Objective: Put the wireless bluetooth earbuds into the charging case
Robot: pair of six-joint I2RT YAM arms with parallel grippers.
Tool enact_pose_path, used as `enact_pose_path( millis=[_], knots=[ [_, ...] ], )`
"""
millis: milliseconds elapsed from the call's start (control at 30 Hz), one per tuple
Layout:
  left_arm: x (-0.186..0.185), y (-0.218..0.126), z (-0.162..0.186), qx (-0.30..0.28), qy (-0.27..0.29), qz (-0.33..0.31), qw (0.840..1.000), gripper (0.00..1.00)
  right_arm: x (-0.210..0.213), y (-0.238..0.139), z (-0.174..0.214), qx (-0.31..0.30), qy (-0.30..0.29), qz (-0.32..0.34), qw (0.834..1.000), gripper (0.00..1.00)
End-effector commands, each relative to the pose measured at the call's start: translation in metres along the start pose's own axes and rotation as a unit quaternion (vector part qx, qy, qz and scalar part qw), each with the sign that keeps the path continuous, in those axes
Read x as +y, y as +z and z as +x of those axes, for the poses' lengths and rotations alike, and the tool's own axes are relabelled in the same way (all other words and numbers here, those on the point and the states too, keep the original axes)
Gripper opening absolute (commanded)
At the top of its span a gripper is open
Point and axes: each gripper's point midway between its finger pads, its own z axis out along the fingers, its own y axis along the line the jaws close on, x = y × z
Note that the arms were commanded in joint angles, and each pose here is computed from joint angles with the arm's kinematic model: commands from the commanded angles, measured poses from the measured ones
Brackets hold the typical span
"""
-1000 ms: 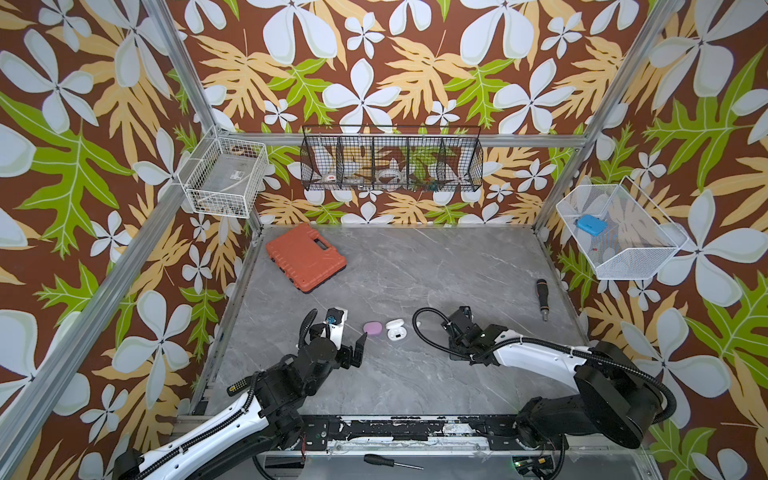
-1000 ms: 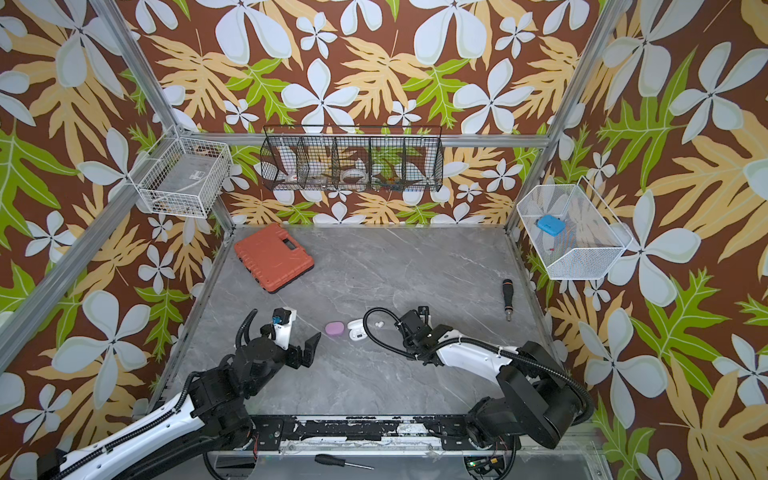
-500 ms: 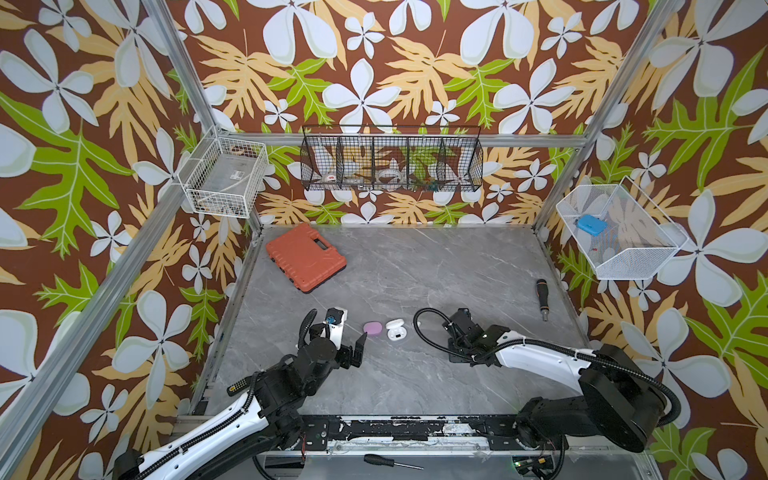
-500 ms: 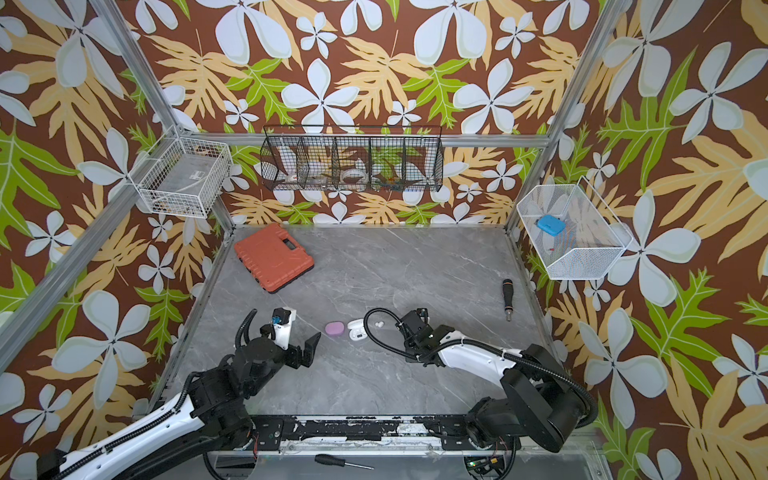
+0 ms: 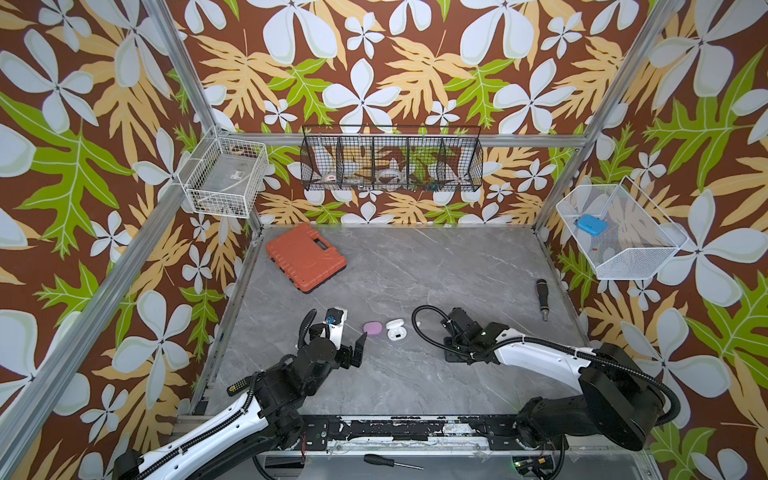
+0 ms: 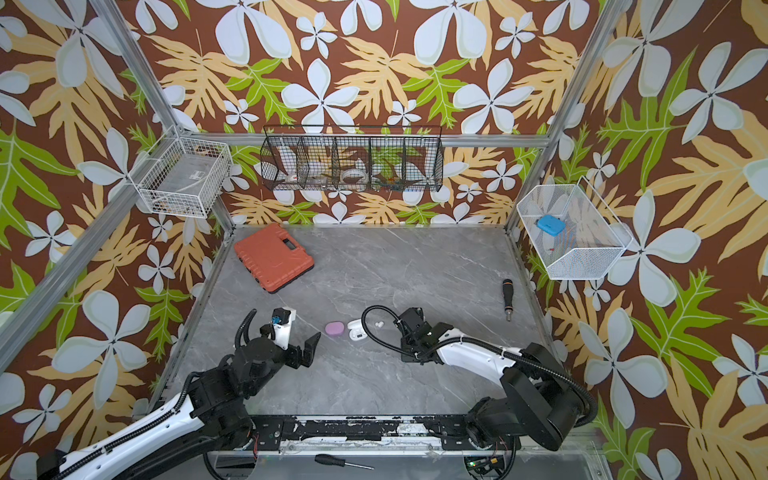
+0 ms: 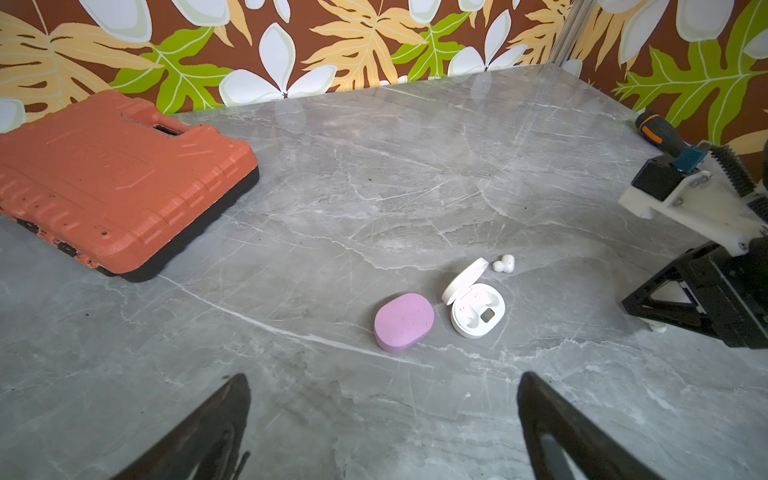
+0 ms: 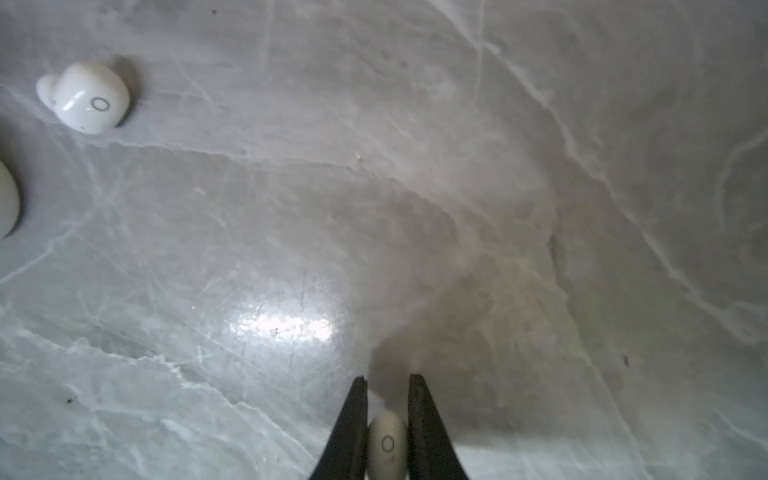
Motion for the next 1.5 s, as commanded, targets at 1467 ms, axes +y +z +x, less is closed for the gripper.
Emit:
enact_pose_path(
  millis=[1467],
  knots=[
    [-0.002,0.000,-0.007,-0.011,-0.003,0.010,1.000,1.00,0.041,-0.023,0.012,-0.030,-0.145,-0.009,0.989,0.36]
  ],
)
